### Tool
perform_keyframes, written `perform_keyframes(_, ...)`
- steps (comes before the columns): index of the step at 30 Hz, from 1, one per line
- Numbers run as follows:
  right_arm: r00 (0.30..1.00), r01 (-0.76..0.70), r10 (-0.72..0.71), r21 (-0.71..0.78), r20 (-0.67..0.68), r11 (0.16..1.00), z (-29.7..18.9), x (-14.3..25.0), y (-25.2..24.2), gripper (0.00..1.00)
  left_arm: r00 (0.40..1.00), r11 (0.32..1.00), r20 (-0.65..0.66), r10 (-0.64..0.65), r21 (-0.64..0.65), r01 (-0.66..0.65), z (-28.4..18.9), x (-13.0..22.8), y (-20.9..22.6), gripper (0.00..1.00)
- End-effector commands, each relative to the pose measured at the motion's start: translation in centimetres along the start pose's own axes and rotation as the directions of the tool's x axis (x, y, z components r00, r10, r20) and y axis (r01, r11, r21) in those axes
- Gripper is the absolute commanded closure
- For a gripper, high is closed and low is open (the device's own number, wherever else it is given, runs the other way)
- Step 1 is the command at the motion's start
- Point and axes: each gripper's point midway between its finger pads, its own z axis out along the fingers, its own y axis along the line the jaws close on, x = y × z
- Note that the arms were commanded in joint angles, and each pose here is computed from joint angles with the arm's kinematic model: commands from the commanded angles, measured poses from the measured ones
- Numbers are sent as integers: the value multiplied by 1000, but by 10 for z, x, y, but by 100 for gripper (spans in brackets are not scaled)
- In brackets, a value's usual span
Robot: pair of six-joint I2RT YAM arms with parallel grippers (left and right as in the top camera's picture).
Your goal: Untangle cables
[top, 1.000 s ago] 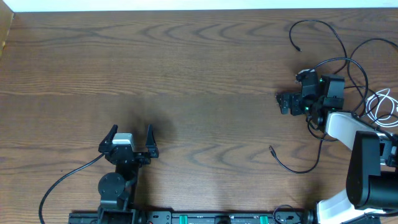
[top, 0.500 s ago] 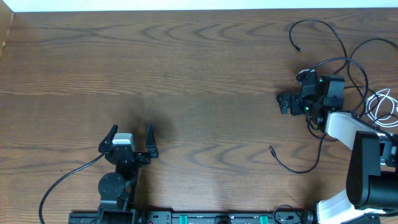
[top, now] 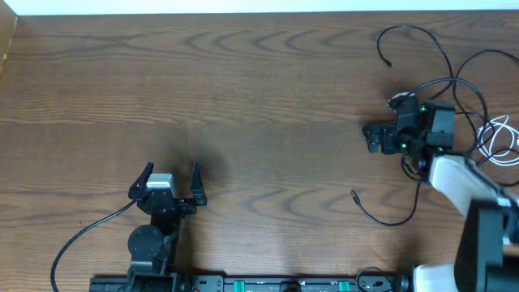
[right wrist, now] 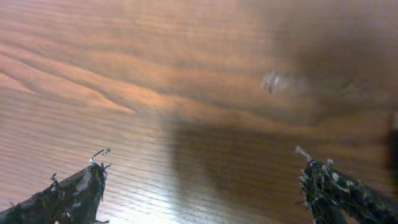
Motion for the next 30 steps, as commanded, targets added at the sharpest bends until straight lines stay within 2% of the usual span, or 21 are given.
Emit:
perform_keyframes(1,996,38,-39,12,85,999,-28,-15,9,1,998,999,-54,22,-29,-24,0,16,6,2)
perform_keyframes(12,977,74,-79,34,199,997,-76,-3,26,1,998,999,-54,23,-29,-24,0,16,6,2)
perform_keyframes(25,982,66,-70,29,175,997,-82,38,34,1,998,999,-54,23,-29,-24,0,16,6,2)
perform_keyframes(30,986,61,-64,25,157,998,-82,65,37,1,998,999,-54,23,-29,-24,0,16,6,2)
